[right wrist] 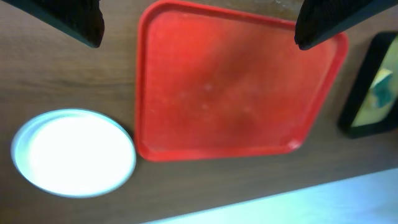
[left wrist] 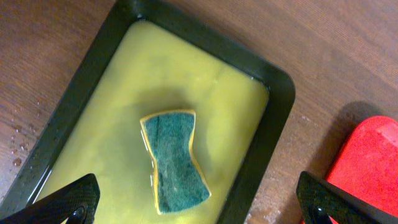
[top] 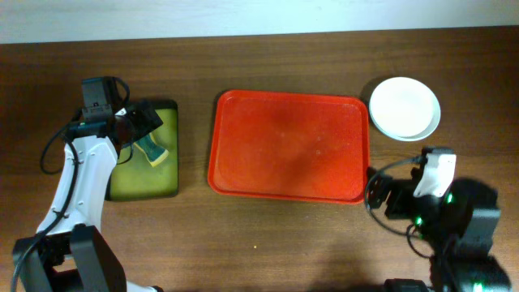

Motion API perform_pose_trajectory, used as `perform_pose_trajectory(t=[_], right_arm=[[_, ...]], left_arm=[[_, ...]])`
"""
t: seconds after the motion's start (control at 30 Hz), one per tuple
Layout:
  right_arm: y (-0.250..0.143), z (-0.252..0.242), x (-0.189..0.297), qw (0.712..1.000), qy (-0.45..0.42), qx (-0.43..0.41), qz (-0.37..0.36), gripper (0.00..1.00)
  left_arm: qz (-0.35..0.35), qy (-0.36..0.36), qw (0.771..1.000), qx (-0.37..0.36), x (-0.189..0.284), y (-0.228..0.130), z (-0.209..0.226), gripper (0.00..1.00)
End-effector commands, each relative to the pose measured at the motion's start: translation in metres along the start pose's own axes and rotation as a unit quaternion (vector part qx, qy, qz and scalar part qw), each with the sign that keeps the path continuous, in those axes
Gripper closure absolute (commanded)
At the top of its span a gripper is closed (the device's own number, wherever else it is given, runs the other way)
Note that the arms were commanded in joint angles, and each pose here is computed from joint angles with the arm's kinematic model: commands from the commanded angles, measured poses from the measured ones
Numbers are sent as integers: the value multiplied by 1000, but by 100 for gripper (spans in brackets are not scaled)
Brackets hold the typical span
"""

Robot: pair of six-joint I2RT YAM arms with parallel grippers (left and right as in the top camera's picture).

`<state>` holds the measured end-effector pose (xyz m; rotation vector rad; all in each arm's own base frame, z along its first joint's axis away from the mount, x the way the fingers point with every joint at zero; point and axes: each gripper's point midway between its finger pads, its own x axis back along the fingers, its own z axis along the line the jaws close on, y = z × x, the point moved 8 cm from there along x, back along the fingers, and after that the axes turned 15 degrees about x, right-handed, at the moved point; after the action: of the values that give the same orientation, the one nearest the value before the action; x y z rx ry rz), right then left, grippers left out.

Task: Clean dirty plates on tray and stack at the side

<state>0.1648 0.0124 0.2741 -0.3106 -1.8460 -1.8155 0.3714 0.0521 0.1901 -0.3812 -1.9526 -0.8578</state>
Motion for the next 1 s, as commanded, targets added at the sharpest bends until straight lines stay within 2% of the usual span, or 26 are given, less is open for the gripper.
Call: perform_pose_trajectory(t=[0.0, 0.1, 0.47, 0.7, 0.97], right_arm=[[-26, 7, 1, 1000, 5, 16, -13, 1], [-38, 6, -5, 1000, 0, 17, -20, 1], [-68, 4, -20, 979, -24, 56, -195, 1], [-76, -6, -28, 976, -69, 49, -201, 1], [-76, -9, -43, 959, -75, 60, -266, 1]], left_arm=[[1, -2, 1000, 0, -1, 1, 0, 1], [1, -2, 1000, 0, -1, 1, 0, 1], [1, -2, 1000, 0, -1, 1, 0, 1], [1, -2, 1000, 0, -1, 1, 0, 1], [1, -2, 1000, 0, -1, 1, 0, 1]])
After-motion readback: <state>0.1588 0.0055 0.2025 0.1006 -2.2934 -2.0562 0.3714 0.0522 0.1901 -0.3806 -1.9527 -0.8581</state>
